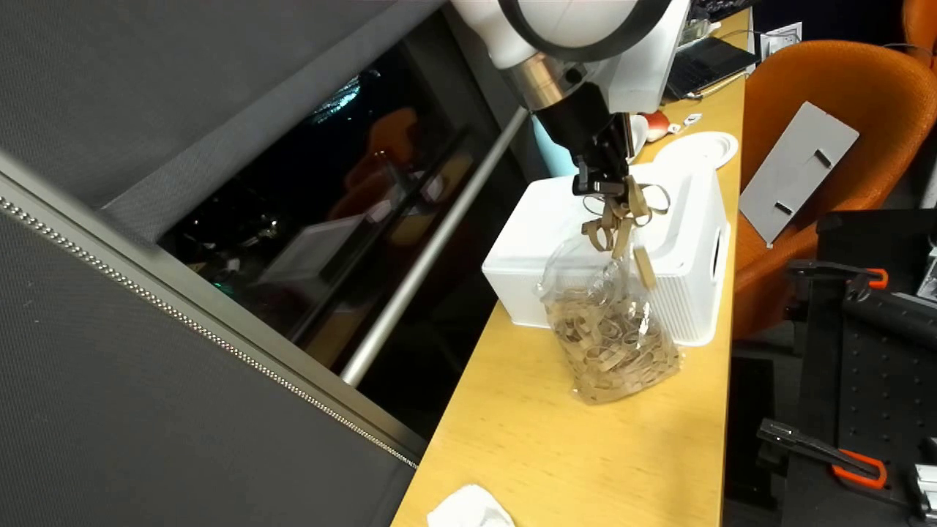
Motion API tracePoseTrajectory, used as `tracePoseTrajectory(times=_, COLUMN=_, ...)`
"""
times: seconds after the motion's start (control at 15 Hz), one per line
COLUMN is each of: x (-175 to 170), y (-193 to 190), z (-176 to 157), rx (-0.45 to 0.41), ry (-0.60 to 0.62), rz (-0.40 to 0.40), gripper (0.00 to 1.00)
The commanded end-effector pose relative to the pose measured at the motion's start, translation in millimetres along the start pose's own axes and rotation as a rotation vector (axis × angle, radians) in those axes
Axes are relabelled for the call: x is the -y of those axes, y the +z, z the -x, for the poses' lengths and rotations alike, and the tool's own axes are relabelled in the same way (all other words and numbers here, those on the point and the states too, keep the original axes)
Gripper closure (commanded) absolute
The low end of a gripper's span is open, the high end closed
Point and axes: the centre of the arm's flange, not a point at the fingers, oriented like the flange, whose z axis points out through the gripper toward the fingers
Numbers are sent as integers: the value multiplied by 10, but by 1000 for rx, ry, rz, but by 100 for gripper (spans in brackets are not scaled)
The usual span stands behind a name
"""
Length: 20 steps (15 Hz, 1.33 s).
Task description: Take two pinches of rubber bands from the bag and place them on the tub
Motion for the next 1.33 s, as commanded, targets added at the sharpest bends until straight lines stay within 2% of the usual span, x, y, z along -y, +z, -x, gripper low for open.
tracePoseTrajectory(times=0.0, x=-186, y=-223, z=-29, rx=-25, ry=7, rz=68, gripper=99)
tracePoseTrajectory(times=0.27, x=-615, y=-227, z=-117, rx=-47, ry=26, rz=104, gripper=99)
tracePoseTrajectory(times=0.8, x=-1423, y=152, z=-174, rx=-63, ry=98, rz=110, gripper=99)
tracePoseTrajectory(times=1.0, x=-1555, y=293, z=-326, rx=-96, ry=95, rz=103, gripper=99)
tracePoseTrajectory(times=1.27, x=-1508, y=498, z=-680, rx=-147, ry=64, rz=86, gripper=99)
